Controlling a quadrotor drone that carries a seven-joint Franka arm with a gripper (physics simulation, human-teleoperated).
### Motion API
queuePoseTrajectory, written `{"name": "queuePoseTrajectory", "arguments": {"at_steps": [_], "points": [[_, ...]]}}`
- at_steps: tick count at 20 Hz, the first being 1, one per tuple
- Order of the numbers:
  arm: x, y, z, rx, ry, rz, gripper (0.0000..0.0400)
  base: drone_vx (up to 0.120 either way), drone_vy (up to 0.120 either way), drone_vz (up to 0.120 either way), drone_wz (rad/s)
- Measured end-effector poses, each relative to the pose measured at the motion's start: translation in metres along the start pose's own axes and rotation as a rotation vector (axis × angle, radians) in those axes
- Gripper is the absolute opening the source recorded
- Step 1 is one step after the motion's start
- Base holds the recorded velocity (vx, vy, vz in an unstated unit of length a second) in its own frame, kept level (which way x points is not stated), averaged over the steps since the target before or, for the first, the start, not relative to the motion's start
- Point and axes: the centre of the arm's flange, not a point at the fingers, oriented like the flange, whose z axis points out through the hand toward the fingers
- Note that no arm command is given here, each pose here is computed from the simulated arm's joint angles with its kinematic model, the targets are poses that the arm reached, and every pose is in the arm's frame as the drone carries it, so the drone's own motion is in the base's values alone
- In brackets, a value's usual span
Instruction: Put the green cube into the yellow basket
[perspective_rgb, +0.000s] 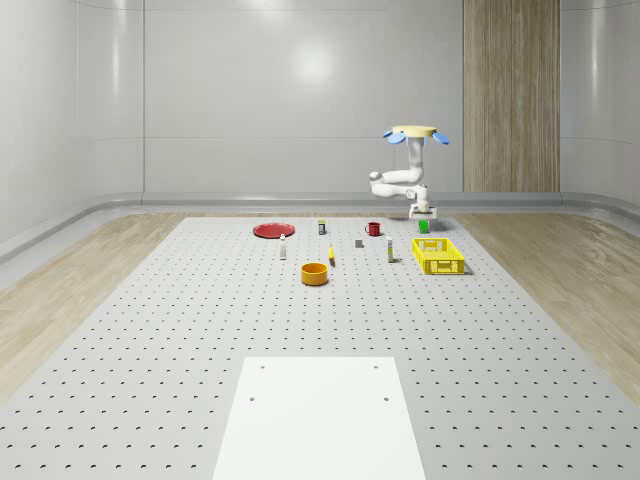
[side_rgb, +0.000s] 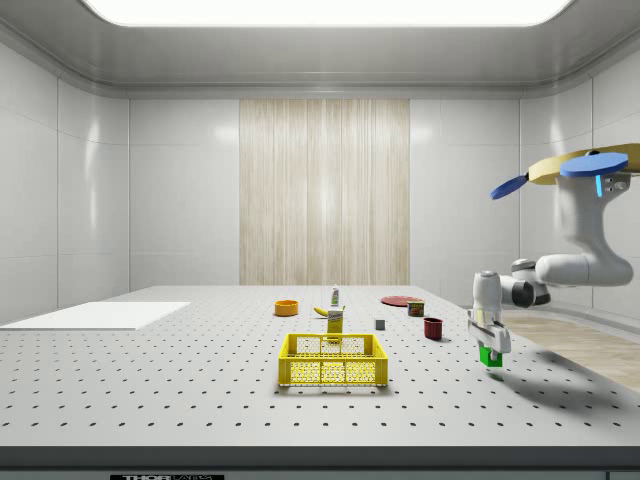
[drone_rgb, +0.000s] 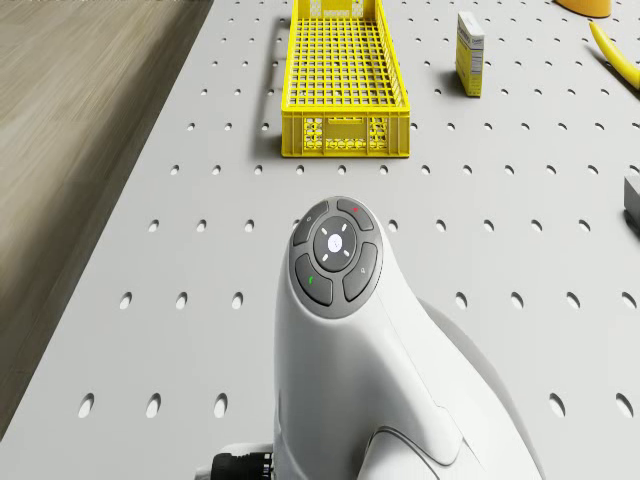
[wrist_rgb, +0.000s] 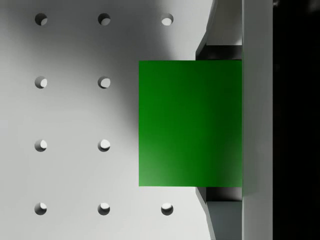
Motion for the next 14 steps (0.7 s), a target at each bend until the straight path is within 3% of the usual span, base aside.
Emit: {"name": "queuePoseTrajectory", "arguments": {"at_steps": [6,7,10,14], "points": [[0.0,0.0,-0.012,0.0,0.0,-0.002,0.0251,0.12,0.12,0.12,0.0],[0.0,0.0,-0.013,0.0,0.0,-0.002,0.0251,0.12,0.04,0.0,0.0],[0.0,0.0,-0.014,0.0,0.0,-0.002,0.0251,0.12,0.0,0.0,0.0],[0.0,0.0,-0.016,0.0,0.0,-0.002,0.0251,0.12,-0.12,0.0,0.0]]}}
